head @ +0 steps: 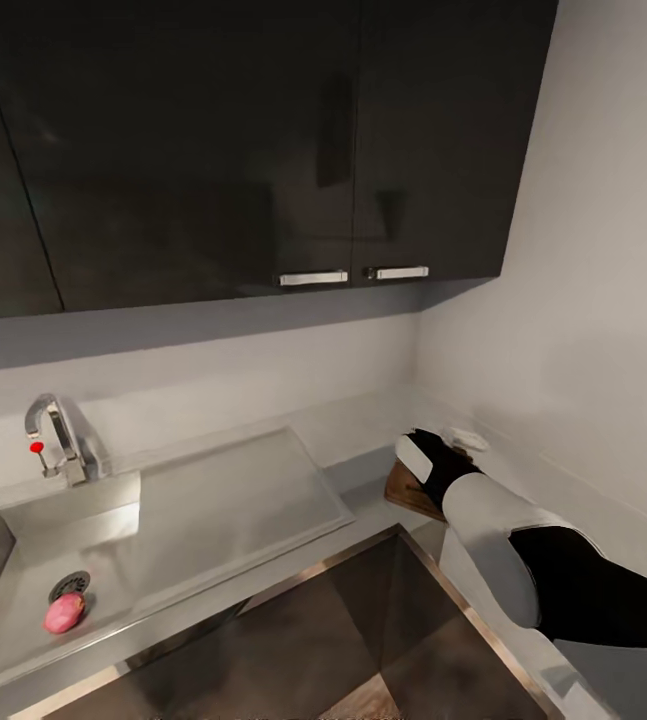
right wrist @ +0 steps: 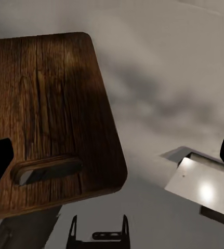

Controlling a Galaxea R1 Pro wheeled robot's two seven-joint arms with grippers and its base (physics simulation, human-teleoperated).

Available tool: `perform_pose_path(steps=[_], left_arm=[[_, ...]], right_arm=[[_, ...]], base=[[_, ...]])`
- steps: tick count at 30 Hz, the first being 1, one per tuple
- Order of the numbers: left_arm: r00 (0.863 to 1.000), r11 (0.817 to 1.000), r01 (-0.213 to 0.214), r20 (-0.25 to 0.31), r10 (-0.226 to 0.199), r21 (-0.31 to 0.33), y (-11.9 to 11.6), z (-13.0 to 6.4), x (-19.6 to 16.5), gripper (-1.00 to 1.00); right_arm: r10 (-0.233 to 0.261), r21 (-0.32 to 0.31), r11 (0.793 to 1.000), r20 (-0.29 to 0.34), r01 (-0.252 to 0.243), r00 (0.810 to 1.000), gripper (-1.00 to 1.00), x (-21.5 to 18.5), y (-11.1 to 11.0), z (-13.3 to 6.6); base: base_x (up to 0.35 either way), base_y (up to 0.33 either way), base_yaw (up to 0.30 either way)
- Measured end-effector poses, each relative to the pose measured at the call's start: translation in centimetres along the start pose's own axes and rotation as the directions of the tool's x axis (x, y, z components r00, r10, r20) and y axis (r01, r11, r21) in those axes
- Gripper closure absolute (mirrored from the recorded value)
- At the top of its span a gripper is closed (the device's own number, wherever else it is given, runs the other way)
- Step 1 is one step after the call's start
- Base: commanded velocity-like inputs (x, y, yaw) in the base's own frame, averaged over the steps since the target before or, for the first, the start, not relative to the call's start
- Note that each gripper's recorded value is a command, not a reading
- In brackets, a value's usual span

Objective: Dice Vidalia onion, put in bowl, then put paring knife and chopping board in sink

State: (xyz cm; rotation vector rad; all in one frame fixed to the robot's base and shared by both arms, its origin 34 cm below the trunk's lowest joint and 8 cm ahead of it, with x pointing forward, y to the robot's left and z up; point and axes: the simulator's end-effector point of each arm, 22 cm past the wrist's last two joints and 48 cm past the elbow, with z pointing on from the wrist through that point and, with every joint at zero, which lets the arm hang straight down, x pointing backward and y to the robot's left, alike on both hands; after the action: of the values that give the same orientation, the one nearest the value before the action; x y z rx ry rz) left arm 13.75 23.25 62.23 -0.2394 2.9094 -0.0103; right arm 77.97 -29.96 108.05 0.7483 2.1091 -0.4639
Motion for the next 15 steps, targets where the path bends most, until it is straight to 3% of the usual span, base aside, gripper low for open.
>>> perform_pose_path(steps=[15], left_arm=[[1.0, 1.0, 0.0, -0.012, 0.0, -0.004, 0.11, -0.08, 0.46, -1.0]], right_arm=[[0.021, -0.001, 1.0, 0.012, -0.021, 1.0, -1.0, 0.26, 0.38, 0.37]], base=[[0.0, 0.0, 0.0]])
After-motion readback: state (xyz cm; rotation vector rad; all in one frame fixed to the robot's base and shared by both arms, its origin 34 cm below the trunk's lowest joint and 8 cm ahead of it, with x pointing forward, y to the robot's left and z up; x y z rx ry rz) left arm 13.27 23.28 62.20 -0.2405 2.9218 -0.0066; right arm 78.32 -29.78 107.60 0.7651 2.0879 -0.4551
